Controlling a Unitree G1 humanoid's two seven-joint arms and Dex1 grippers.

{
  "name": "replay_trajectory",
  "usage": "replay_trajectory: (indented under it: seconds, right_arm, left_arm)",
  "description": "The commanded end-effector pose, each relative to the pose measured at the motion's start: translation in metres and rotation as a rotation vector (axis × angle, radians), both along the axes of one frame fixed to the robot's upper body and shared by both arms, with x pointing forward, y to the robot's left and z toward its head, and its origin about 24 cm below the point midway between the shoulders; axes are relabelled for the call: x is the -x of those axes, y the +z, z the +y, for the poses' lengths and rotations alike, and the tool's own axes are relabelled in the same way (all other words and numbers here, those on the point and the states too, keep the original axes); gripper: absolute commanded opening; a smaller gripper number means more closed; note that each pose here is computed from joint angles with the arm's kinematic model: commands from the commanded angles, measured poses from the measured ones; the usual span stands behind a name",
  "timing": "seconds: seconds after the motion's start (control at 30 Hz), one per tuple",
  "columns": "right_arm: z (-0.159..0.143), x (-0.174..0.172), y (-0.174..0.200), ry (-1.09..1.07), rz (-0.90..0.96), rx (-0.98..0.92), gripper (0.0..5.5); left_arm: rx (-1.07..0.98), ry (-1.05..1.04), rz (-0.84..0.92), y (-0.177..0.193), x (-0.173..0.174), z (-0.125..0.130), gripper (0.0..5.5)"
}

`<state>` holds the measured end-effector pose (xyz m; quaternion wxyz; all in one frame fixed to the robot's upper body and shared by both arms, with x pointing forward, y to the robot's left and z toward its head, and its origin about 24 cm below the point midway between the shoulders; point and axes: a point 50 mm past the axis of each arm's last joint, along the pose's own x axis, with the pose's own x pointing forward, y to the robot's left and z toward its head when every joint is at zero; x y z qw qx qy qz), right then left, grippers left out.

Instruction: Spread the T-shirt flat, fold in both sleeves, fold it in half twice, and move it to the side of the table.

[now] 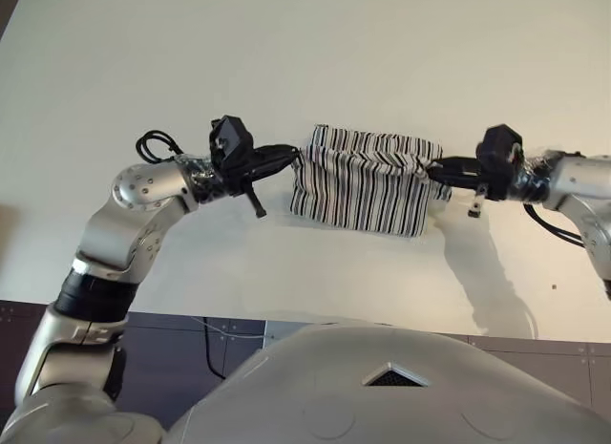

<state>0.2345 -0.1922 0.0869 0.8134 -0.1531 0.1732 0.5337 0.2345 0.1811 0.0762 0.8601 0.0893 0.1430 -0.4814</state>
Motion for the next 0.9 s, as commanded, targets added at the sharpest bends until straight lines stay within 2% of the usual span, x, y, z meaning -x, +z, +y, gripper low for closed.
replay_trajectory:
  seconds: [0.03,0.23,0.4,0.57,0.63,0.67,0.8,0.9]
  right_arm:
    - [0.003,-0.011,-0.012,-0.061,-0.022,0.042,0.10]
    - [-0.011,-0.022,-0.008,-0.163,-0.027,0.020,0.10]
    - [-0.012,-0.030,-0.007,-0.206,-0.026,-0.003,0.10]
    - [-0.018,-0.033,-0.007,-0.230,-0.026,-0.004,0.10]
    - [-0.015,-0.032,-0.010,-0.219,-0.036,0.000,0.10]
    - [-0.013,-0.033,-0.009,-0.217,-0.042,-0.011,0.45]
    - [-0.013,-0.035,-0.009,-0.248,-0.068,-0.022,1.25]
    - [-0.030,-0.041,-0.013,-0.384,-0.100,0.039,1.90]
  left_arm:
    - [-0.069,0.003,-0.026,-0.014,-0.023,-0.005,0.10]
    - [-0.112,0.038,-0.152,-0.021,-0.051,-0.011,0.10]
    - [-0.062,0.042,-0.214,-0.015,-0.067,-0.027,0.10]
    - [-0.002,0.057,-0.240,-0.004,-0.080,-0.032,0.10]
    - [0.009,0.039,-0.198,-0.011,-0.081,-0.035,0.49]
    - [0.010,0.028,-0.180,-0.015,-0.081,-0.038,0.65]
    - [0.010,0.046,-0.178,-0.020,-0.086,-0.040,1.39]
    - [0.017,0.163,-0.216,-0.014,-0.097,-0.027,1.98]
